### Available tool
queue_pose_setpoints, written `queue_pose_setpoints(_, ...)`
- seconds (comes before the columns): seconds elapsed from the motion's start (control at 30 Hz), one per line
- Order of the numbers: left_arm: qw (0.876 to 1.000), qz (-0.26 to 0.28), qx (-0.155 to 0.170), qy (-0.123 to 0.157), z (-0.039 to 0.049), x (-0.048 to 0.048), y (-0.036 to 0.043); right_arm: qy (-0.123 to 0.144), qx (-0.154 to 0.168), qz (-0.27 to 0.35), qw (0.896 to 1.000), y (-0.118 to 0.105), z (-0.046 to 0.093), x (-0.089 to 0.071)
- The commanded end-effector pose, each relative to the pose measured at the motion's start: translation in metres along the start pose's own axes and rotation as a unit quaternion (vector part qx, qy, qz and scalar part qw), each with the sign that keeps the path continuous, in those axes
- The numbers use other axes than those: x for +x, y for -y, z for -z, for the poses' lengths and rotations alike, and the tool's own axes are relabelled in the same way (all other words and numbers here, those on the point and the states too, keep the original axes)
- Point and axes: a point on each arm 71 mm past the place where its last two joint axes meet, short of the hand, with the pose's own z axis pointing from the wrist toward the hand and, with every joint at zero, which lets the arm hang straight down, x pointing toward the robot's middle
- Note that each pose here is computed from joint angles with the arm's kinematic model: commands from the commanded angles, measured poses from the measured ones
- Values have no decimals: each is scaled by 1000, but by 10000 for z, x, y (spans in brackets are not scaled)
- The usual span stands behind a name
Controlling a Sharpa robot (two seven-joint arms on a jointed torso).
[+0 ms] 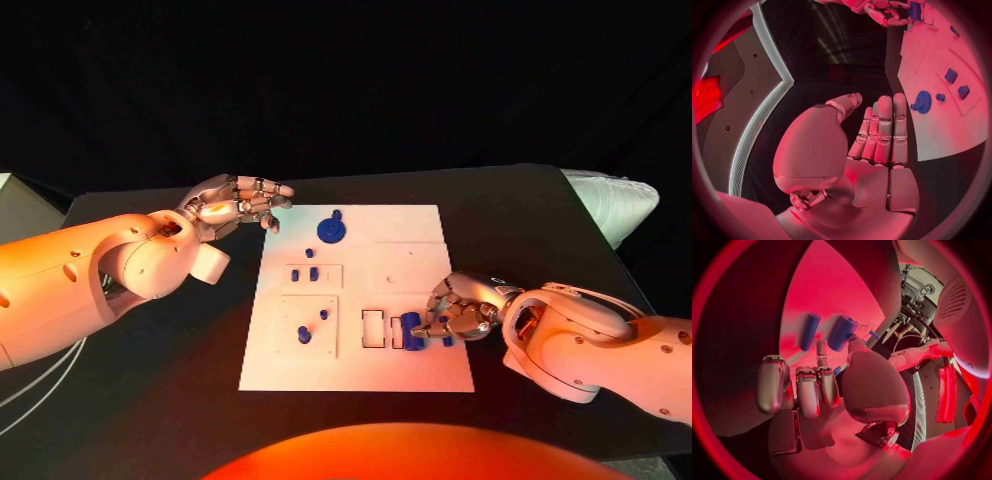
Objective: Assemble the parts on the task board
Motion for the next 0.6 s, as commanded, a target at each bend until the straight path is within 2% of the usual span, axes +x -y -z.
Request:
queue_pose_setpoints(0.03, 1000, 2, 2, -10, 1, 21, 3, -20, 22, 43, 999, 8, -21, 62)
queue_pose_setpoints(0.33, 1000, 2, -1, -10, 9, 13, 0, -32, 24, 60, 997, -88, -82, 197)
queue_pose_setpoints(0.6, 1000, 2, -3, -11, 10, 11, -4, -32, 19, 58, 998, -145, -103, 237)
